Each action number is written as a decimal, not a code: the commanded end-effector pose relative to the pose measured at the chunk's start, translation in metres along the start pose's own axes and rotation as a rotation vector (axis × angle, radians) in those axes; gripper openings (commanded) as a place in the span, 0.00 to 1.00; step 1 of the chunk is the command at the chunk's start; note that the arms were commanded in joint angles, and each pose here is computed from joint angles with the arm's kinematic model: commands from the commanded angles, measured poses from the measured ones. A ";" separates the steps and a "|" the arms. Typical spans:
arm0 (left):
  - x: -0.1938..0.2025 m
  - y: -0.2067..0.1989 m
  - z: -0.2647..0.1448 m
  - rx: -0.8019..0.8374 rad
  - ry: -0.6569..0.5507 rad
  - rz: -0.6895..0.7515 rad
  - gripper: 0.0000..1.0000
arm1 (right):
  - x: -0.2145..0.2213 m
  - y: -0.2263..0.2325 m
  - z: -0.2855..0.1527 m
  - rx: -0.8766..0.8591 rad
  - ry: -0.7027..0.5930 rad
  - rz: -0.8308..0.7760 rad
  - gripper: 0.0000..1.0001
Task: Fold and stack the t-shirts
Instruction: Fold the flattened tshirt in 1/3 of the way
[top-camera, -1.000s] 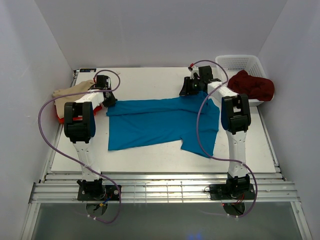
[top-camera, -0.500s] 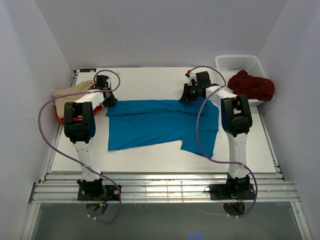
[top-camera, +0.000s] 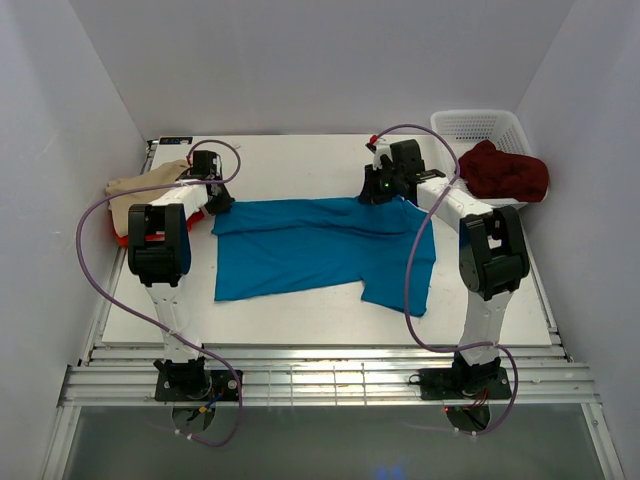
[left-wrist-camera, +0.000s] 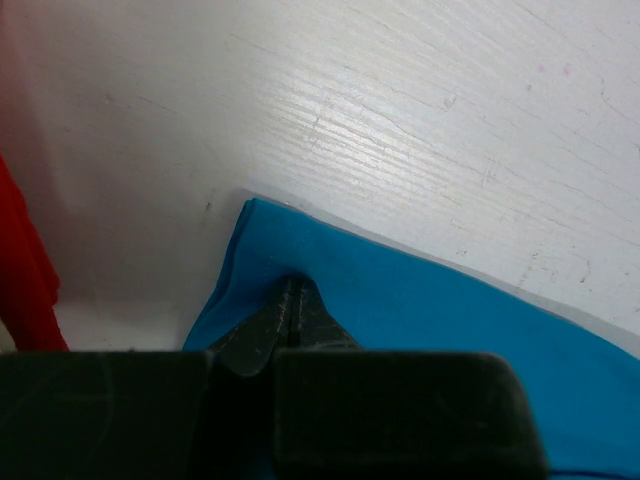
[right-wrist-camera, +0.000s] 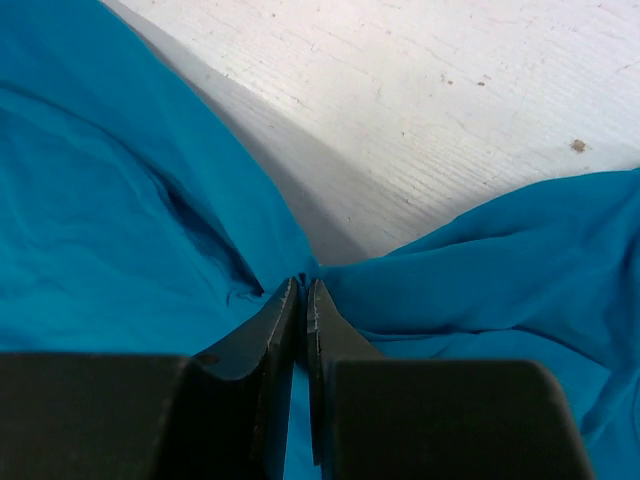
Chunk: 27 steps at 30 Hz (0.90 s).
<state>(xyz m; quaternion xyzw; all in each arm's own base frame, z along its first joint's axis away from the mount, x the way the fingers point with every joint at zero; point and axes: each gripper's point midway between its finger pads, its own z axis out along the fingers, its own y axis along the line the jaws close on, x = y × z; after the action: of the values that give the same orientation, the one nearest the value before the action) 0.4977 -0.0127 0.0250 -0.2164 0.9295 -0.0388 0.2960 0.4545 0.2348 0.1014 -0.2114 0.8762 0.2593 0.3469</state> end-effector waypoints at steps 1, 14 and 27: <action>-0.004 0.000 -0.016 0.004 -0.013 0.006 0.04 | -0.010 -0.004 -0.005 0.029 -0.039 -0.038 0.11; -0.008 0.002 -0.027 -0.004 -0.029 0.019 0.04 | -0.006 -0.027 0.028 0.074 -0.017 -0.026 0.33; 0.002 0.009 -0.029 -0.019 -0.015 0.025 0.04 | -0.088 -0.051 0.009 0.175 -0.188 -0.029 0.42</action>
<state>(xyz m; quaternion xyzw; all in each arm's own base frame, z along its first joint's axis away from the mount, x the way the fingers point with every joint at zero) 0.4819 -0.0103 0.0249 -0.2109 0.9335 -0.0300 0.2884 0.5242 0.2302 0.1150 -0.1893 0.8682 0.2065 0.4096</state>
